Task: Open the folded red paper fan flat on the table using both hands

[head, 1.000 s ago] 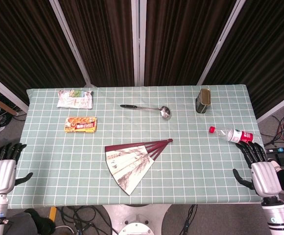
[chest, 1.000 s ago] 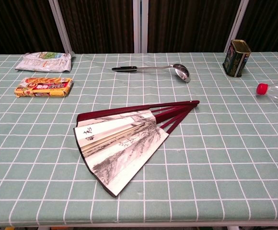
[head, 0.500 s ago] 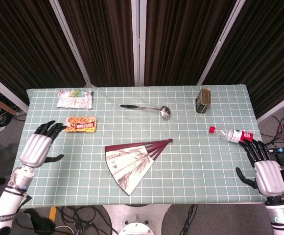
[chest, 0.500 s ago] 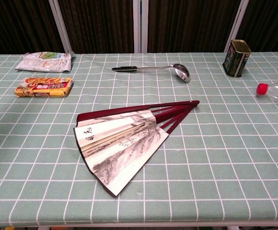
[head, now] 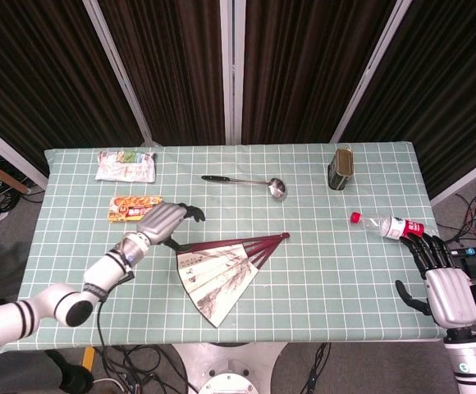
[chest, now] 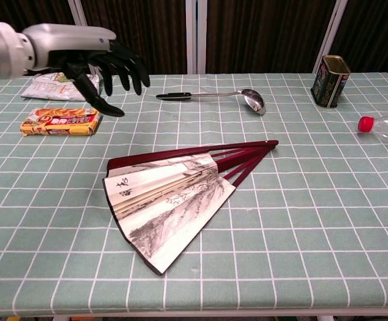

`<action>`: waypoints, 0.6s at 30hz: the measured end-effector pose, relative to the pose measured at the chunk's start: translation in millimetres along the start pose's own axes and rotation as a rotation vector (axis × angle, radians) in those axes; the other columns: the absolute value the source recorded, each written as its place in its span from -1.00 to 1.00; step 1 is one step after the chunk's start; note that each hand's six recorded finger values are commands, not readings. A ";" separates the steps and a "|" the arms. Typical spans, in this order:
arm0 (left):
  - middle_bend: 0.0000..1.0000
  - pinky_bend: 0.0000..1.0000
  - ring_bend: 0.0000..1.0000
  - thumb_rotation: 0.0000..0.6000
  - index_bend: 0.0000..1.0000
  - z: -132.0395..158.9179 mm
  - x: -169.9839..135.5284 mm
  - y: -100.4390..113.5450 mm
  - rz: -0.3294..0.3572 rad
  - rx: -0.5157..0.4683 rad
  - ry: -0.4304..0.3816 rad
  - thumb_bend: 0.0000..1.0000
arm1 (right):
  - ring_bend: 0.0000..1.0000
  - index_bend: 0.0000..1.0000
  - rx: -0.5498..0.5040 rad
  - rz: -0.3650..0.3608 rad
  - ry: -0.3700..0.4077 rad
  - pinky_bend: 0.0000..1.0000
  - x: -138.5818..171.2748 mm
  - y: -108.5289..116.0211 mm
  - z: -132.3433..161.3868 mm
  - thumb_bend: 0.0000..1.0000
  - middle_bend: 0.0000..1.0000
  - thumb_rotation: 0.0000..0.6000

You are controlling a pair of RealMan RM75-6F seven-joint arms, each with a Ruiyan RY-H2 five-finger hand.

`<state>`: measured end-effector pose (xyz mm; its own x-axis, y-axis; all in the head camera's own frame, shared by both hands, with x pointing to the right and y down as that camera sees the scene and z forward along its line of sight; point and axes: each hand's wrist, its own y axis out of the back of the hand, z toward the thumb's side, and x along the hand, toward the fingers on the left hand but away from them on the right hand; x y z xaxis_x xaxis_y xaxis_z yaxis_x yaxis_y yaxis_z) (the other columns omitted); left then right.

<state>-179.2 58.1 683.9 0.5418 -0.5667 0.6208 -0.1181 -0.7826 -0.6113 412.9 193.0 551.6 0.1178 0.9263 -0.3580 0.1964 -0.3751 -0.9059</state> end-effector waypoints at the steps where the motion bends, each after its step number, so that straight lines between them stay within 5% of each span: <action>1: -0.34 -0.17 -0.38 1.00 -0.39 1.7 8.4 -4.8 -0.020 -0.002 0.006 -0.58 | -1.00 -0.80 0.001 0.002 0.000 -1.00 -0.8 -0.2 0.4 -0.45 -0.84 1.00; 18: -0.34 -0.16 -0.36 1.00 -0.48 11.8 71.2 -57.3 -0.178 0.023 0.137 -0.58 | -1.00 -0.80 0.008 0.015 -0.030 -1.00 -1.9 -2.1 -5.3 -0.45 -0.84 1.00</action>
<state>-123.9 65.6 757.4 0.4339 -0.4510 0.7800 -0.0109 -0.8683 -0.4960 417.5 191.8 555.4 0.0917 0.9212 -0.3780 0.1869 -0.3888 -0.9022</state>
